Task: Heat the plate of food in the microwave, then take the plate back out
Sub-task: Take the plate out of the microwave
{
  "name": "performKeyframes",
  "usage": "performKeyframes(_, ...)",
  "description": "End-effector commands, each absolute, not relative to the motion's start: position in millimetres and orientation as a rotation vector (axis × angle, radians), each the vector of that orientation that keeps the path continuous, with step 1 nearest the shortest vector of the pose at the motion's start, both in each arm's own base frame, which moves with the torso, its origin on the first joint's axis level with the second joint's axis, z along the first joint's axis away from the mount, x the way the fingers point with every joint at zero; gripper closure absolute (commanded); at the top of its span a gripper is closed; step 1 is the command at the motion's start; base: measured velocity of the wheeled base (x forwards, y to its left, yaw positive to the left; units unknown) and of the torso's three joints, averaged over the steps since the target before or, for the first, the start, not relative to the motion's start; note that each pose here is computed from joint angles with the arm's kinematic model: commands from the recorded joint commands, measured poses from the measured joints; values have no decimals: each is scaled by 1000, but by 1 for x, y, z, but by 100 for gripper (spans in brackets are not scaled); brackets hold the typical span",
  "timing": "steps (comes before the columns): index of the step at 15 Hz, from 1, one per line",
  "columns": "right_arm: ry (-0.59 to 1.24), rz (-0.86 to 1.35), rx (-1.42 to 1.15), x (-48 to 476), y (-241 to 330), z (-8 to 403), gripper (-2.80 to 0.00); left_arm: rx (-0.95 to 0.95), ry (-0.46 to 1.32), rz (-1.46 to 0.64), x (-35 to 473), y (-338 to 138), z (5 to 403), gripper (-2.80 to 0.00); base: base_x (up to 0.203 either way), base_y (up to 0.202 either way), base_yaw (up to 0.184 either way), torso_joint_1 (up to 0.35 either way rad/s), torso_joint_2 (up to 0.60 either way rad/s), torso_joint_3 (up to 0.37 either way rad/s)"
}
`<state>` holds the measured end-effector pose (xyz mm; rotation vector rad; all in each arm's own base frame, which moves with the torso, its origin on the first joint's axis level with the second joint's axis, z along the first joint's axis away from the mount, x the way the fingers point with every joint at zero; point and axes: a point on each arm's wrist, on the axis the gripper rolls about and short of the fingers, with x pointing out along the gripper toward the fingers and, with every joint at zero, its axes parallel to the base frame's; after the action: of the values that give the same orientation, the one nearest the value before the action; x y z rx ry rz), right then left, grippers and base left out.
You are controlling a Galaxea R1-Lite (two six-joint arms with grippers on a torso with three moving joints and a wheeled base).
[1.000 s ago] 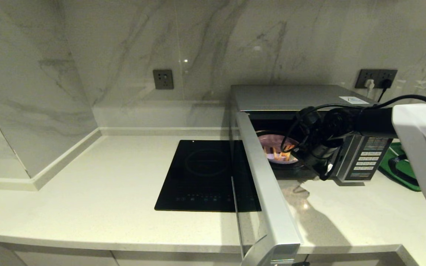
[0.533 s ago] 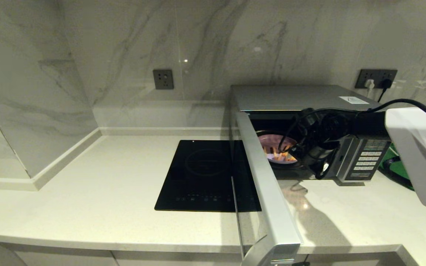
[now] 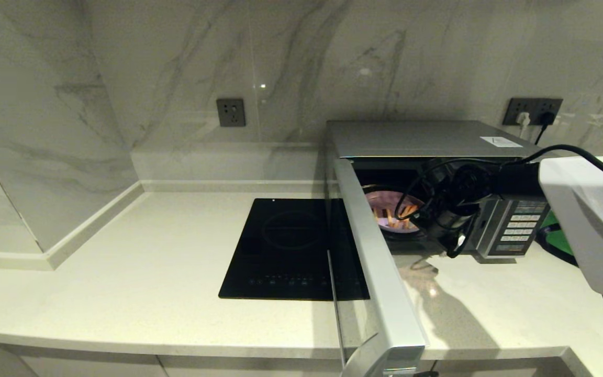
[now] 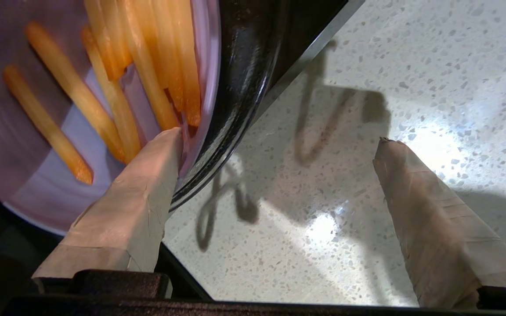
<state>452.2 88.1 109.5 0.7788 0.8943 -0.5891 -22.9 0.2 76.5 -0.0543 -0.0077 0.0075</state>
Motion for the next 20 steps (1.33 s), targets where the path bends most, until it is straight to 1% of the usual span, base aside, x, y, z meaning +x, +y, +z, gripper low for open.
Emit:
performKeyframes(1, 893, -596, 782, 452, 87, 110, -280, -55, -8, 9, -23, 0, 77, 0, 0, 0, 0, 0, 0, 0)
performKeyframes(20, 878, -626, 777, 452, 87, 107, -280, -55, -8, 7, -23, 0, 77, 0, 0, 0, 0, 0, 0, 0)
